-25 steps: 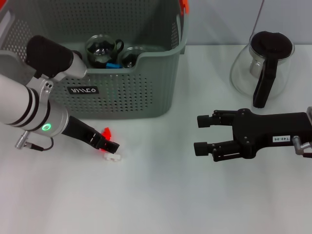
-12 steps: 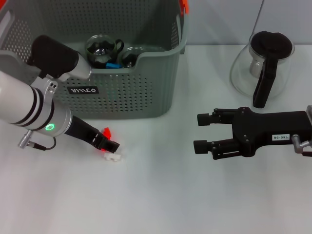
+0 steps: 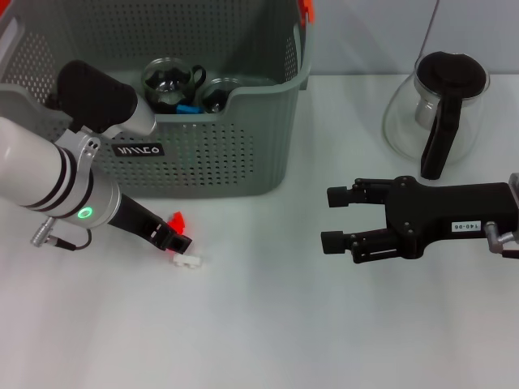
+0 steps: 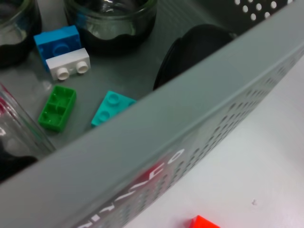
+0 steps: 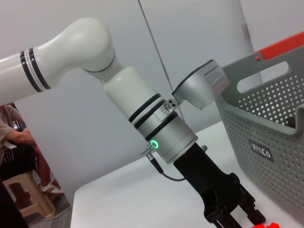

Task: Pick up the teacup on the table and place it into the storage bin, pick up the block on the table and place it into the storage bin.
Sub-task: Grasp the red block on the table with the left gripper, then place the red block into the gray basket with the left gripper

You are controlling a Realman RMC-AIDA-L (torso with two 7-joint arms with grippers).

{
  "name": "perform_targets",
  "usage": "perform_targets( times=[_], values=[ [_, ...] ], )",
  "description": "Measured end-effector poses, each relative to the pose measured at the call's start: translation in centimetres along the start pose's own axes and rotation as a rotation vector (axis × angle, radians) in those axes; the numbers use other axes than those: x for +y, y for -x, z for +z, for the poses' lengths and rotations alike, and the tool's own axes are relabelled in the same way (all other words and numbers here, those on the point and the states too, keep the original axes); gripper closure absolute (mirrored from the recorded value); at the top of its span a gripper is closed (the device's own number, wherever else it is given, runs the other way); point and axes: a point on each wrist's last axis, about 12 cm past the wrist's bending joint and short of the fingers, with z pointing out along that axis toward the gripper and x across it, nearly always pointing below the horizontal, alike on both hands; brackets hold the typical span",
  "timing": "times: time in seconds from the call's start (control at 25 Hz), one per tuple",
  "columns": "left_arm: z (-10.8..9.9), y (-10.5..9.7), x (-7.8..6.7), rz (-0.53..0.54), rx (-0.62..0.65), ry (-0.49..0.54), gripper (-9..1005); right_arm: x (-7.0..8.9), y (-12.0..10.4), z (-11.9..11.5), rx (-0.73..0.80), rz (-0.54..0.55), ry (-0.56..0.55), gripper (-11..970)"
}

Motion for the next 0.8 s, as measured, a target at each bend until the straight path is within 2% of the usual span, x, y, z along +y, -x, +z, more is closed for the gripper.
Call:
perform_targets(
  times=[0.28, 0.52, 0.72, 0.8],
  values=[
    [0.1, 0.1, -0.1, 0.009, 0.004, 0.002, 395, -0.1, 0.1, -0.1, -0.005, 0.0, -0.006, 48],
    [0.1, 0.2, -0.3, 0.014, 0.015, 0.007, 625, 0.0, 0.0, -0.2, -0.008, 0.002, -0.008, 47],
    [-0.4, 0.5, -0.4, 0.026, 0.005, 0.015, 711, 0.0, -0.1, -0.3, -0.008, 0.003, -0.01, 47],
    [-0.9, 0.7, -0.4, 0.031, -0.003, 0.018, 711, 0.0, -0.1, -0.3, -0.009, 0.003, -0.01, 47]
  ],
)
